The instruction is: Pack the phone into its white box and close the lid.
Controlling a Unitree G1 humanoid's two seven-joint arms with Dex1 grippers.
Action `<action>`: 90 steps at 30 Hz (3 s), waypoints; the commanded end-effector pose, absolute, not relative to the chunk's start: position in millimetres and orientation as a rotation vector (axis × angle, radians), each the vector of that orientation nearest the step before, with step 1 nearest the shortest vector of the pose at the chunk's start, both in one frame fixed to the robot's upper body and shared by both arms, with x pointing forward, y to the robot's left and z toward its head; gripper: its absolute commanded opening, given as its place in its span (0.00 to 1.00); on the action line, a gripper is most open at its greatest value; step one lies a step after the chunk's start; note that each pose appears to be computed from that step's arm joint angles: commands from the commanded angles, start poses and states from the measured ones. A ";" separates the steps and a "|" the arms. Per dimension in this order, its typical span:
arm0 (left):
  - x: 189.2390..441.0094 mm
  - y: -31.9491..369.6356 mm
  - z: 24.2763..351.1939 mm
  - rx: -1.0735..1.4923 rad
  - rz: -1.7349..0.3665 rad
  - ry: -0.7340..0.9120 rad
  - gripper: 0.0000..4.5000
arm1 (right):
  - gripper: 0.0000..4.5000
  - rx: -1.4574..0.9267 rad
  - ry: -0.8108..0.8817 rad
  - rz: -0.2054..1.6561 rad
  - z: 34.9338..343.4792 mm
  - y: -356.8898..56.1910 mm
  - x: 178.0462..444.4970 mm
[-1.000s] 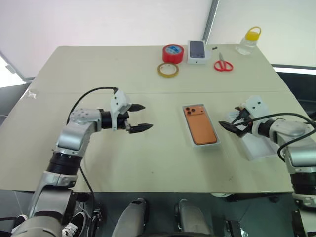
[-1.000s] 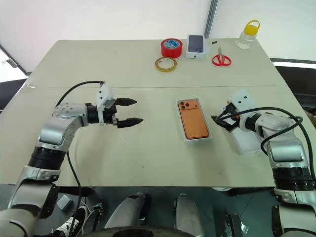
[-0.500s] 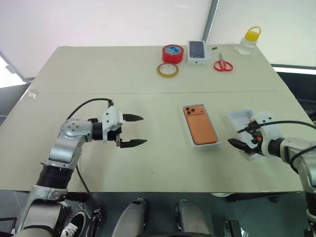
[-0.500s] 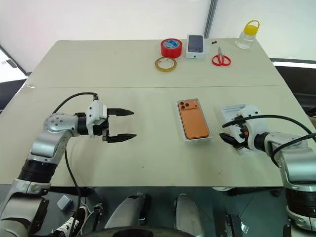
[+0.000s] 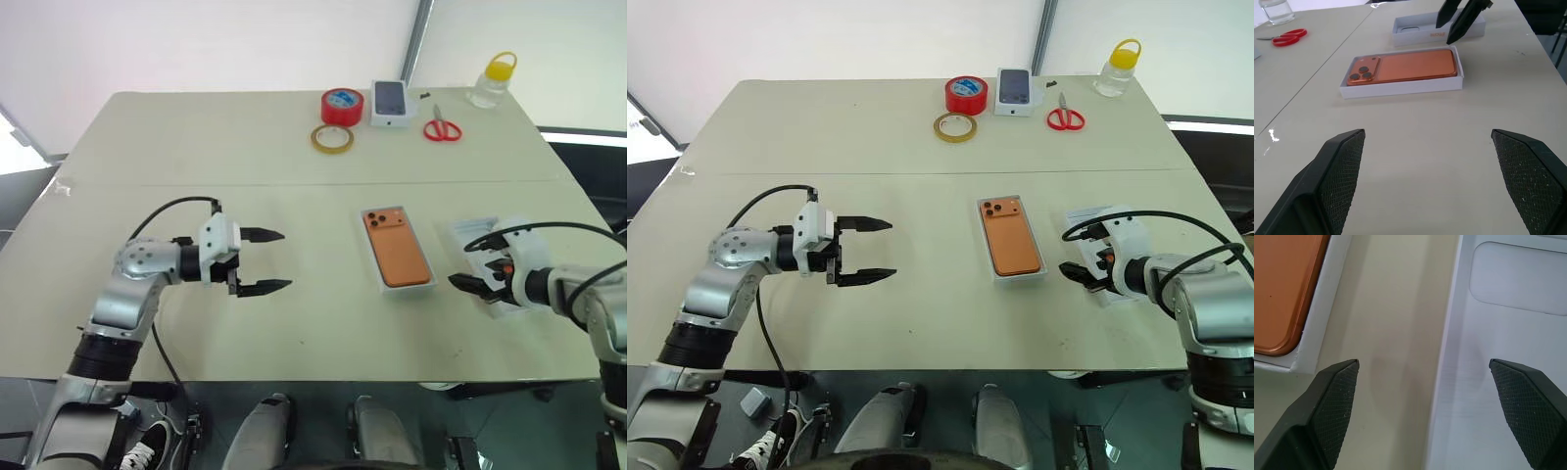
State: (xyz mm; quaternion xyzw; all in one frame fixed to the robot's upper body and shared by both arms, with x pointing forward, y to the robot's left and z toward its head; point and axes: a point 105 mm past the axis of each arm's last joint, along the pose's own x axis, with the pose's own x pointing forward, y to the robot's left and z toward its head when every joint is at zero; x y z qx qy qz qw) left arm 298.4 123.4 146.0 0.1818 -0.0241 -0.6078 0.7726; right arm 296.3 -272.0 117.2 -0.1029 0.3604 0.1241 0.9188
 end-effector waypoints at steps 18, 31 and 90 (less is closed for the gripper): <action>294.1 111.4 155.5 0.371 -1.270 -0.109 0.97 | 0.22 -0.320 0.846 0.186 125.3 -284.6 319.9; 302.0 112.1 159.1 0.338 -1.238 -0.106 0.97 | 0.01 -0.258 0.654 0.184 162.1 -268.4 343.5; 349.4 22.0 127.5 -0.059 -1.025 -0.036 0.00 | 1.00 0.769 0.547 0.796 164.9 -112.8 361.9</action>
